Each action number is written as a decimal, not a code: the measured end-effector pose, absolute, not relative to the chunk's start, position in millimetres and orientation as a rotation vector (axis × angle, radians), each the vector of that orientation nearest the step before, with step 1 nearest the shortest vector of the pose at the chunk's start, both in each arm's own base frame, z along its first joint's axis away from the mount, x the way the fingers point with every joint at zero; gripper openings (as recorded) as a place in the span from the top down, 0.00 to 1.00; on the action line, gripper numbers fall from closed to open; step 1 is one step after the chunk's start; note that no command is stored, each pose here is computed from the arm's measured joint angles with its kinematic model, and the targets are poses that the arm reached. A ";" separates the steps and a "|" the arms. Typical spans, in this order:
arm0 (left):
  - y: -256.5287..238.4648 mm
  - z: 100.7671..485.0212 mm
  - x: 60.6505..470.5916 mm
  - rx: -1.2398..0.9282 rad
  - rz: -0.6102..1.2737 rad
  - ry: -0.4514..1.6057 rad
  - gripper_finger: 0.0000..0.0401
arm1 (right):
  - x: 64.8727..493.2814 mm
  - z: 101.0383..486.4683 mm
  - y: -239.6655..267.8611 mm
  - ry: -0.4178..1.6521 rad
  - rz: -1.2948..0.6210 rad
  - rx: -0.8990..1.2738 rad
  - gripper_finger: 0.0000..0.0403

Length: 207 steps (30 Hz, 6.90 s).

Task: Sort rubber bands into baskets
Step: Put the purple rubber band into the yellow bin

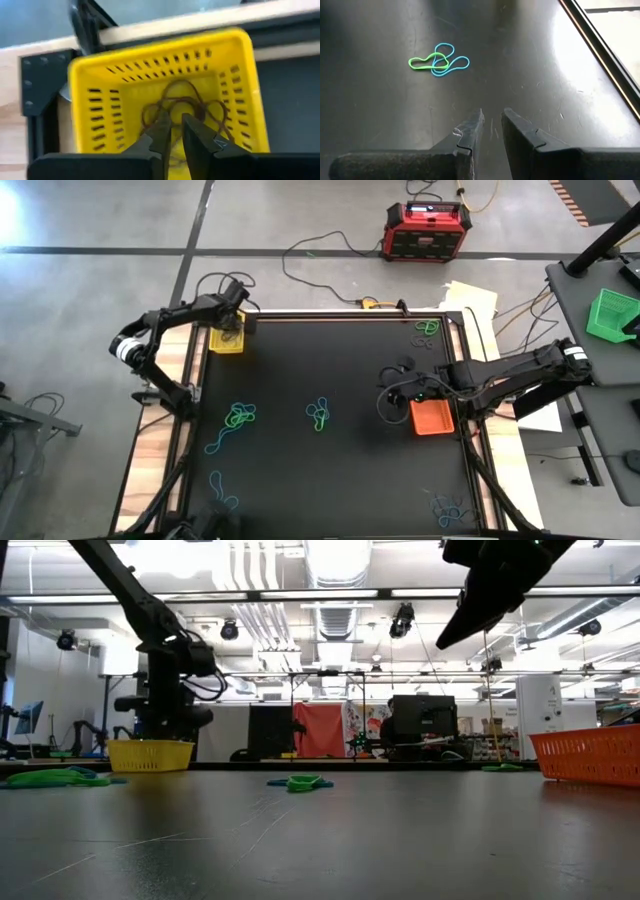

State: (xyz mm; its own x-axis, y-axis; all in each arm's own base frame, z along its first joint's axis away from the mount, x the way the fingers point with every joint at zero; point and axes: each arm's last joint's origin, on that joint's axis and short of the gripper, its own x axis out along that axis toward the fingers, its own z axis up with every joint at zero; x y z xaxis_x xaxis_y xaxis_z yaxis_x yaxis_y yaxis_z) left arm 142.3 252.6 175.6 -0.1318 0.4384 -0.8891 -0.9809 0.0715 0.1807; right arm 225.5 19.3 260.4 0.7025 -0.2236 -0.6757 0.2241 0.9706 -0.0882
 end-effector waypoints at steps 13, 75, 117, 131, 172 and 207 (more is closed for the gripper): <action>249.0 222.1 159.8 -0.603 1.308 0.985 0.76 | 225.1 259.8 17.8 0.754 -0.283 -0.080 0.83; -52.3 194.2 188.3 -0.155 0.274 0.493 0.76 | 166.4 136.9 -274.9 1.524 -0.825 0.934 0.70; -50.4 183.9 179.3 -0.114 0.284 0.373 0.76 | 406.0 227.7 -147.3 0.857 -0.270 0.245 0.98; -46.4 208.9 155.8 -0.177 0.345 0.603 0.76 | 486.7 179.7 -131.8 1.024 -0.115 0.095 0.98; -42.9 201.4 175.1 -0.178 0.606 0.377 0.54 | 477.8 248.9 -97.5 1.079 -0.055 0.061 0.41; 23.7 92.3 289.1 -0.322 1.037 0.436 0.15 | 330.9 303.0 -11.2 0.732 -0.276 0.206 0.45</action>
